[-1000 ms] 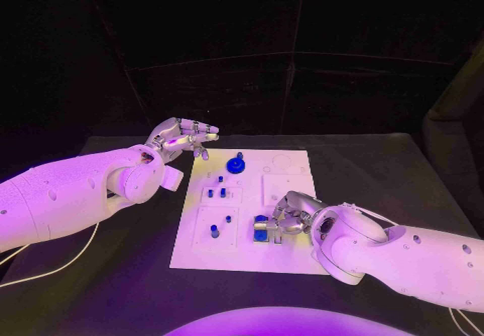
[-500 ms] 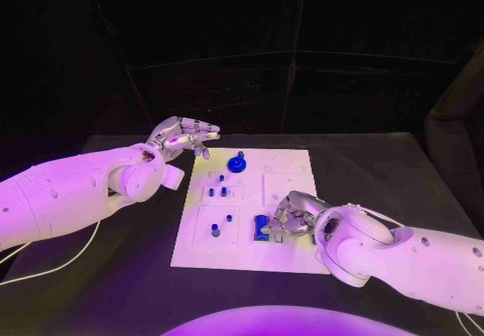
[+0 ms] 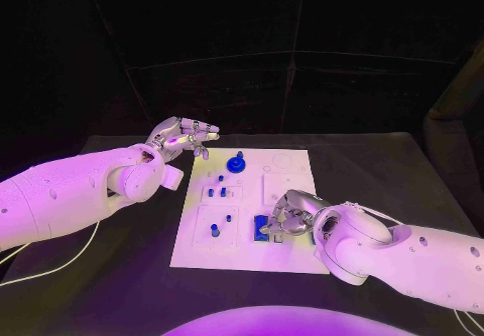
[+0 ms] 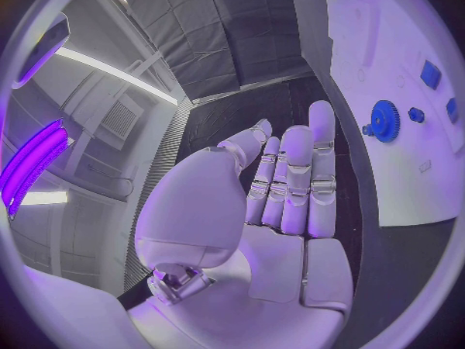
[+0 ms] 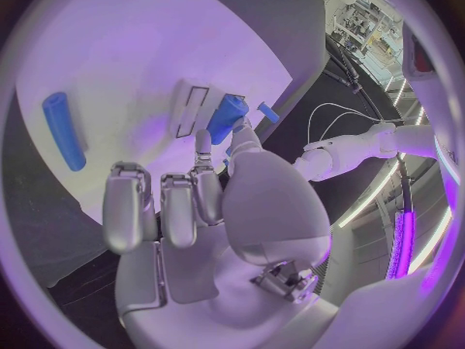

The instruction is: Assemble the parts on the task board

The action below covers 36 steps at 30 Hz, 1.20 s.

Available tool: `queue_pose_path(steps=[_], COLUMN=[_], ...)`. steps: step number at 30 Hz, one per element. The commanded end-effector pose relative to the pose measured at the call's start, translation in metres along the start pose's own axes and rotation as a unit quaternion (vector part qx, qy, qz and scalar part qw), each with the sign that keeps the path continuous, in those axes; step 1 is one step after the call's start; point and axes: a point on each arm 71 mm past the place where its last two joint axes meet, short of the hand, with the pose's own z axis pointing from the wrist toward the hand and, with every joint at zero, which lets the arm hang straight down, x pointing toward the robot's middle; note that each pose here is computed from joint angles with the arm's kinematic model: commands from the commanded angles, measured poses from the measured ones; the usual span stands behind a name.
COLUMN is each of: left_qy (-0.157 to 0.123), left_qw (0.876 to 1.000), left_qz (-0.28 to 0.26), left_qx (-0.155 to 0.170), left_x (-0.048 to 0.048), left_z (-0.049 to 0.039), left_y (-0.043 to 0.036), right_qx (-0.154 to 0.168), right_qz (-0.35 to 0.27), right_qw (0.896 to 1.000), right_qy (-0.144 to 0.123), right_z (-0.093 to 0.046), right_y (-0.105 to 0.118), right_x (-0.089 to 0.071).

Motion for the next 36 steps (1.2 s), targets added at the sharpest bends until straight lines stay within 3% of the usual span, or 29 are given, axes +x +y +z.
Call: queue_pose_path(steps=[1,13,21,36], left_qy=[0.004,0.004,0.003,0.004], left_qw=[1.000,1.000,1.000,1.000], left_qz=[-0.003,-0.003,-0.003,-0.003], left_qx=[0.002,0.002,0.001,0.001], left_x=[0.0010,0.0007,0.0001,0.0003], left_z=[0.0006,0.0013,0.0013,0.0012], left_y=[-0.0013,-0.0009,-0.0006,-0.0006], right_qx=[-0.005,-0.042,-0.068,-0.049], right_qz=[-0.012,-0.007,0.000,-0.022], right_qw=[1.000,0.999,0.998,0.998], right_qy=[-0.008,-0.013,0.000,0.021], right_z=[0.0006,-0.0027,-0.0074,-0.0038], right_y=[-0.0008,0.0039,0.0065,0.0025], right_x=[-0.0009,-0.0023,-0.0015,0.0018])
